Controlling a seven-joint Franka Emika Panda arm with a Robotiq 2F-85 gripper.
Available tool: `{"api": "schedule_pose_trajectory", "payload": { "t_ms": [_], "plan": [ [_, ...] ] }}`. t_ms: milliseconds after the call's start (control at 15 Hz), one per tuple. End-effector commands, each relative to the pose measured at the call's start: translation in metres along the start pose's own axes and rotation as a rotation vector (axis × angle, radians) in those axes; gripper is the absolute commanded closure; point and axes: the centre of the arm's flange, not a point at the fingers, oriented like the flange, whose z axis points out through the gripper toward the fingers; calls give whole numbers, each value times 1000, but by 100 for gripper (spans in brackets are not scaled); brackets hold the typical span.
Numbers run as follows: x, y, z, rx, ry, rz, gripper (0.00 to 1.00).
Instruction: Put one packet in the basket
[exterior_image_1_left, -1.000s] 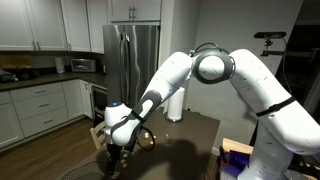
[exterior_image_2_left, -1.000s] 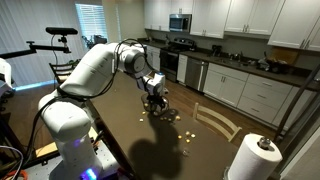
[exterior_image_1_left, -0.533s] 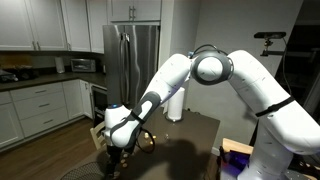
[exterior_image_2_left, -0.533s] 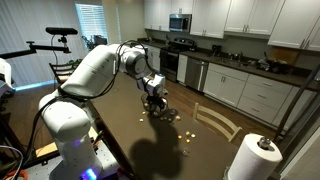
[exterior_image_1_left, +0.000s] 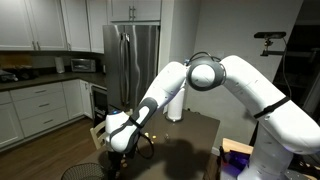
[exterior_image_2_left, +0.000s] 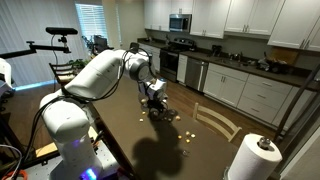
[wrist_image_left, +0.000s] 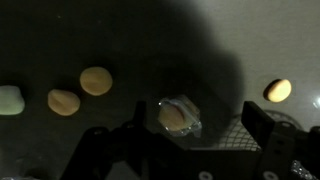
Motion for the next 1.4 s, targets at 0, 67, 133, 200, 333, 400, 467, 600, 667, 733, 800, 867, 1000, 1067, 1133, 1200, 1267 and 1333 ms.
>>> {"api": "schedule_pose_trajectory", "payload": {
  "t_ms": [0, 67, 133, 200, 333, 400, 467, 600, 667, 733, 800, 867, 1000, 1067, 1133, 1200, 1267, 1333],
  "plan": [
    [6, 6, 11, 8, -16, -24, 33],
    [7, 6, 12, 8, -16, -22, 41],
    [6, 6, 14, 8, -17, -21, 47],
    [7, 7, 13, 5, -13, -21, 55],
    [8, 7, 11, -1, -9, -18, 66],
    [8, 7, 10, -2, -8, -18, 74],
    [8, 7, 9, -4, -7, -17, 80],
    [7, 5, 7, -9, -11, -15, 88],
    [7, 3, 6, -12, -12, -16, 88],
    [7, 2, 5, -15, -14, -16, 90],
    [6, 0, 4, -19, -16, -17, 89],
    [5, -2, 2, -23, -23, -18, 89],
    [3, -7, -3, -36, -47, -15, 90],
    [1, -10, -8, -47, -64, -12, 91],
    [-1, -12, -11, -56, -77, -11, 91],
    [-2, -14, -14, -65, -94, -9, 90],
    [-3, -17, -17, -80, -112, -3, 90],
    [-4, -20, -21, -93, -126, -3, 91]
  ]
}}
